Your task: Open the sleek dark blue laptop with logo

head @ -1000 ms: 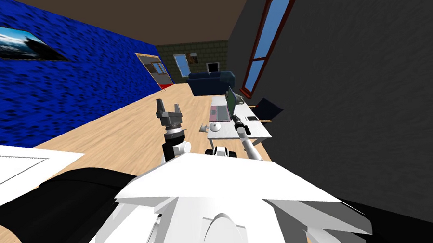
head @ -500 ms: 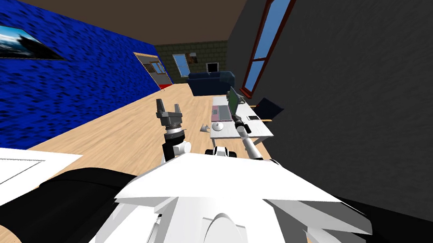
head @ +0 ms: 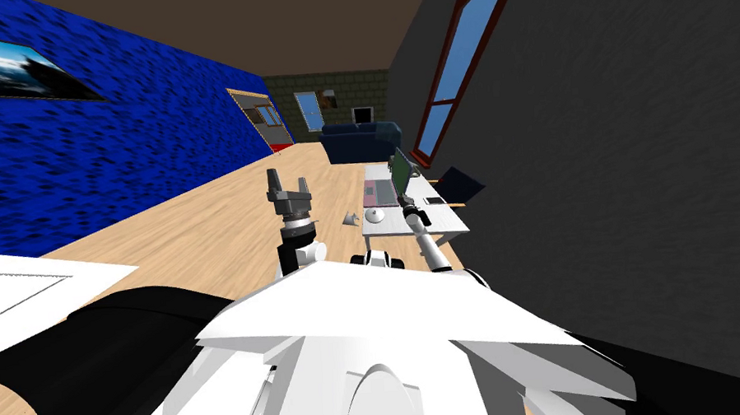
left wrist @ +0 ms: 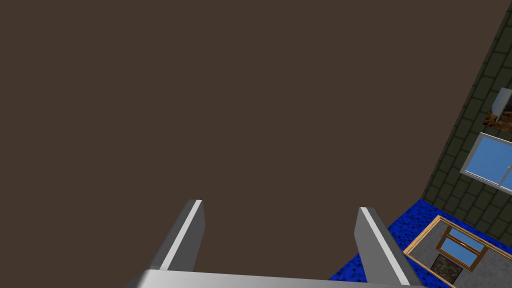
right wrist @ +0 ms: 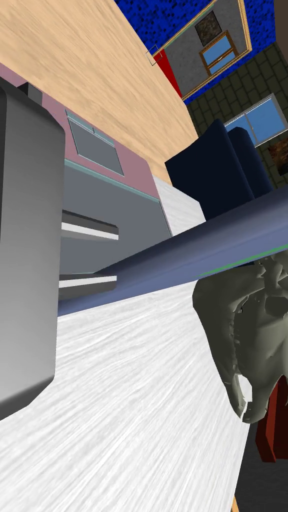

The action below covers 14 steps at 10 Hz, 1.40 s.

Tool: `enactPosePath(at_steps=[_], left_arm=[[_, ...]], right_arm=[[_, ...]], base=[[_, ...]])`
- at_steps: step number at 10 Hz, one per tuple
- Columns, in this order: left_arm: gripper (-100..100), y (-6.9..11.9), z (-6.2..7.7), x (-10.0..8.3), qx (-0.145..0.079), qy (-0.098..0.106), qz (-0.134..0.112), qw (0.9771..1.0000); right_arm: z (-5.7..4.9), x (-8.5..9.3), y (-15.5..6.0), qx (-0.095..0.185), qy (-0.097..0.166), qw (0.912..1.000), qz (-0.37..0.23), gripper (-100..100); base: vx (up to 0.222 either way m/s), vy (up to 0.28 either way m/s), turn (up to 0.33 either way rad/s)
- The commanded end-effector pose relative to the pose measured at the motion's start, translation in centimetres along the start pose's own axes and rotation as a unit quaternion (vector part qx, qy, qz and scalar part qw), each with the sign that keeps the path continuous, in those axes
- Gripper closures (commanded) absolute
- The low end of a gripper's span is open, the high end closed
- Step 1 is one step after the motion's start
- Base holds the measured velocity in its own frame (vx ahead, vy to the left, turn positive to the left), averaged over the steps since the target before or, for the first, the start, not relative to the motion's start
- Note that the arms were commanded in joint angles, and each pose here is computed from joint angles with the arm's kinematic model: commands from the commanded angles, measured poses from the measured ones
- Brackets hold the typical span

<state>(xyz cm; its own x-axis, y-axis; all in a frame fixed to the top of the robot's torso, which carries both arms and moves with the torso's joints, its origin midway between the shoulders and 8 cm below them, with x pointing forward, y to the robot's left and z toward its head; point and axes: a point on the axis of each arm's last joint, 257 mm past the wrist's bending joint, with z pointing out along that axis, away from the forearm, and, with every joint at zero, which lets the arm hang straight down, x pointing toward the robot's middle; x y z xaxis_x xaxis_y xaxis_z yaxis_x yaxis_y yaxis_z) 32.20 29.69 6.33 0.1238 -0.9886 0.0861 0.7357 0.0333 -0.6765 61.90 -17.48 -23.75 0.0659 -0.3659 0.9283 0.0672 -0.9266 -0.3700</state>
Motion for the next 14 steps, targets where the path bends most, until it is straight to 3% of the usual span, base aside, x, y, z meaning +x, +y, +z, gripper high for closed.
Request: enactPosePath(at_steps=[1, 7, 9, 12, 13, 14], left_arm=[[0, 0.0, 0.0, 0.0, 0.000, 0.000, 0.000, 1.0000], [0, 0.0, 0.0, 0.0, 0.000, 0.000, 0.000, 1.0000], [0, 0.0, 0.0, 0.0, 0.000, 0.000, 0.000, 1.0000], [0, 0.0, 0.0, 0.0, 0.000, 0.000, 0.000, 1.0000], [0, 0.0, 0.0, 0.0, 0.000, 0.000, 0.000, 1.0000], [0, 0.0, 0.0, 0.0, 0.000, 0.000, 0.000, 1.0000]], right_arm=[[0.3, 1.2, 0.8, 0.001, 0.002, 0.9993, 0.037, -100], [0.7, 1.8, 0.4, 0.010, -0.007, 0.9911, 0.133, -100], [0.8, 0.8, -1.5, 0.018, -0.015, 0.9841, 0.176, -100], [0.8, 0.9, -1.4, 0.017, -0.014, 0.9844, 0.175, -100], [0.8, 0.9, -1.4, 0.017, -0.014, 0.9844, 0.175, 100], [0.8, 0.9, -1.7, 0.016, -0.012, 0.9876, 0.156, 100]], base=[[0.018, -0.015, -0.036], [0.012, -0.010, -0.026], [0.013, -0.011, -0.030], [0.002, -0.002, 0.000], [0.000, 0.000, 0.000], [-0.006, 0.006, 0.033]])
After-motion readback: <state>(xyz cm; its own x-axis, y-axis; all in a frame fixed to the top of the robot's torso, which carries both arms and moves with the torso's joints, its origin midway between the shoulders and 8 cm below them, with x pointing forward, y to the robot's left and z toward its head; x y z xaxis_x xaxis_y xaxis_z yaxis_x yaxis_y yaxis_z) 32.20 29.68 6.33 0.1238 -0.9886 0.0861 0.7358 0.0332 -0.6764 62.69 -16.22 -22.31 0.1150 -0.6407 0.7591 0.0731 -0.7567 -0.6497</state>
